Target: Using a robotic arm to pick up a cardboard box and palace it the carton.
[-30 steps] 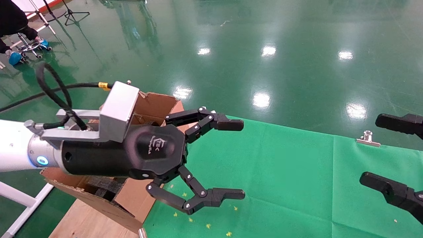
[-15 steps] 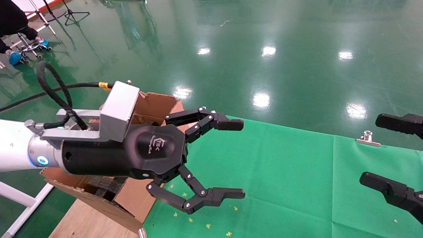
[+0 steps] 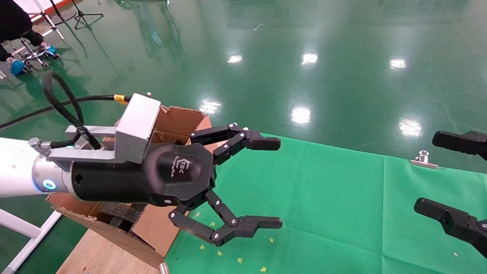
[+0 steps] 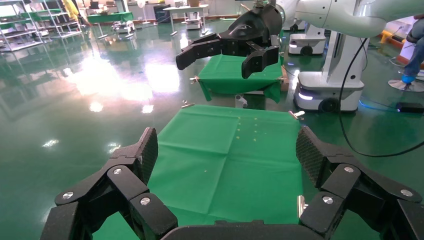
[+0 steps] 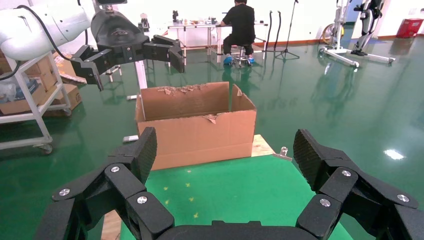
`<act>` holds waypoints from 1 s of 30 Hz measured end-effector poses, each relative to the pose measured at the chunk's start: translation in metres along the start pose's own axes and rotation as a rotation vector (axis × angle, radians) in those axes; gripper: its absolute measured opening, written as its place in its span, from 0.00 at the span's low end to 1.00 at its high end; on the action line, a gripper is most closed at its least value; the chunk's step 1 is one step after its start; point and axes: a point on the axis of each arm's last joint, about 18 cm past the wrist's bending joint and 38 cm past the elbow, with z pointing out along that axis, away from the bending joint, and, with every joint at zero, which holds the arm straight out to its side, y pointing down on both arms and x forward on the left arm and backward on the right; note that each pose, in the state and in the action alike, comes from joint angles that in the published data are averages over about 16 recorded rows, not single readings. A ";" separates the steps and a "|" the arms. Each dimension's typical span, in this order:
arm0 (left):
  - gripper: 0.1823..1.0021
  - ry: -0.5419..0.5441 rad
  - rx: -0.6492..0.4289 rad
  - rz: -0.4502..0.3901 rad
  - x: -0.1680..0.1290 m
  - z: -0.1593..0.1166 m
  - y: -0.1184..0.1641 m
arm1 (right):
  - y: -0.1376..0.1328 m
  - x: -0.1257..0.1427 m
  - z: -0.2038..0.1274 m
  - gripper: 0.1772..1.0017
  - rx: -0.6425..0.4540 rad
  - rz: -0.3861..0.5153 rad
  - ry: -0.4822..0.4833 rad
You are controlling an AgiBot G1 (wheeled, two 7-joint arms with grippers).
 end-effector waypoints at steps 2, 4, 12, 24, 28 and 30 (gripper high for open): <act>1.00 0.000 0.000 0.000 0.000 0.000 0.000 | 0.000 0.000 0.000 1.00 0.000 0.000 0.000; 1.00 0.000 0.000 0.000 0.000 0.000 0.000 | 0.000 0.000 0.000 1.00 0.000 0.000 0.000; 1.00 0.000 0.000 0.000 0.000 0.000 0.000 | 0.000 0.000 0.000 1.00 0.000 0.000 0.000; 1.00 0.000 0.000 0.000 0.000 0.000 0.000 | 0.000 0.000 0.000 1.00 0.000 0.000 0.000; 1.00 0.000 0.000 0.000 0.000 0.000 0.000 | 0.000 0.000 0.000 1.00 0.000 0.000 0.000; 1.00 0.000 0.000 0.000 0.000 0.000 0.000 | 0.000 0.000 0.000 1.00 0.000 0.000 0.000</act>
